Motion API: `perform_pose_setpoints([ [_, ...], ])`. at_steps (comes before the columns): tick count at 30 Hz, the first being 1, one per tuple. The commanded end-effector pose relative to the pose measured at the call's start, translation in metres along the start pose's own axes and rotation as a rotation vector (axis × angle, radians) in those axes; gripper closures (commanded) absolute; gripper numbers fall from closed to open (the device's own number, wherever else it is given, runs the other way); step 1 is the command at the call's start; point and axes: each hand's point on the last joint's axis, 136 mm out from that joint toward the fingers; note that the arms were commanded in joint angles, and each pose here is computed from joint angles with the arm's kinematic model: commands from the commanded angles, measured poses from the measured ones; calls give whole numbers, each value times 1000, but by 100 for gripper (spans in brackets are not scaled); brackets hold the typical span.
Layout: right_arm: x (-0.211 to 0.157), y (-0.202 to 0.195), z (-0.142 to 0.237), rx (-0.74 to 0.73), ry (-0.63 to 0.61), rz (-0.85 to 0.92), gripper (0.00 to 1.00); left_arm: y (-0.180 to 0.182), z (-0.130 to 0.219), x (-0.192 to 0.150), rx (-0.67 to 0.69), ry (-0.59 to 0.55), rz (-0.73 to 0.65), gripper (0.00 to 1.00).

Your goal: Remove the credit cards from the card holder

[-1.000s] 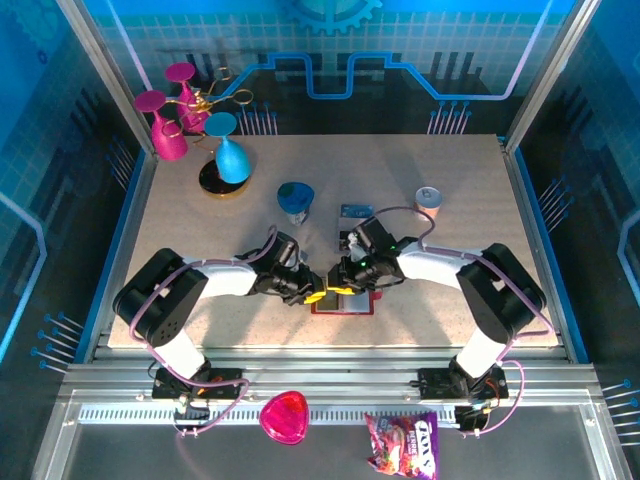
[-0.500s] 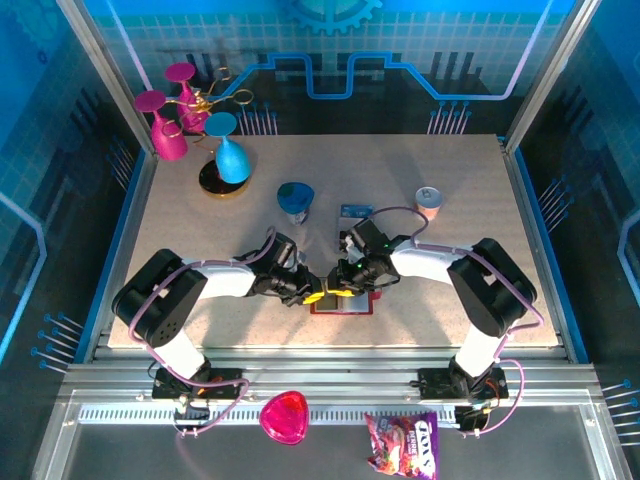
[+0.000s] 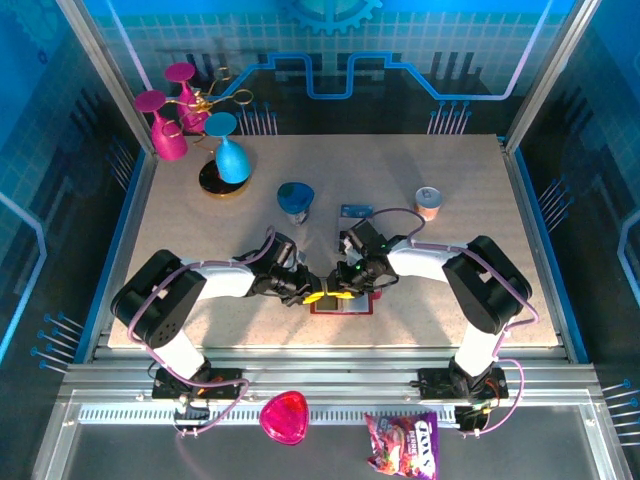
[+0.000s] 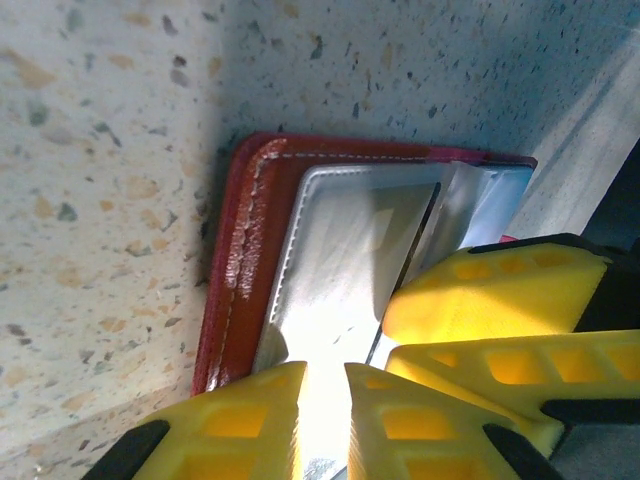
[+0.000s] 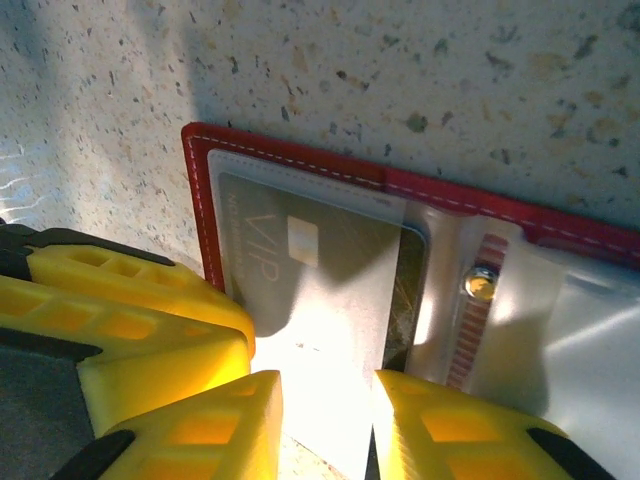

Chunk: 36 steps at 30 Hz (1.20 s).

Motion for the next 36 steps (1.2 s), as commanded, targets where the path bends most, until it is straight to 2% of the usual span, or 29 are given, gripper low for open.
perform_pose_setpoints([
  [1, -2, -2, -2, -40, 14, 17, 69, 1, 5, 1, -2, -10, -5, 84],
  [22, -3, -11, 15, -148, 7, 48, 67, 6, 1, 1, 16, 2, -1, 84],
  [36, -4, -14, 14, -158, 13, 50, 69, 28, -4, 0, 86, 10, 21, 86],
])
Point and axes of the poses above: each hand's point on the last joint's axis, 136 mm out from that joint toward the fingers, its own z axis back along the fingers, its own y axis along the line the jaws close on, x = y × z, and after that the axes turned 8 degrees about z, right-handed
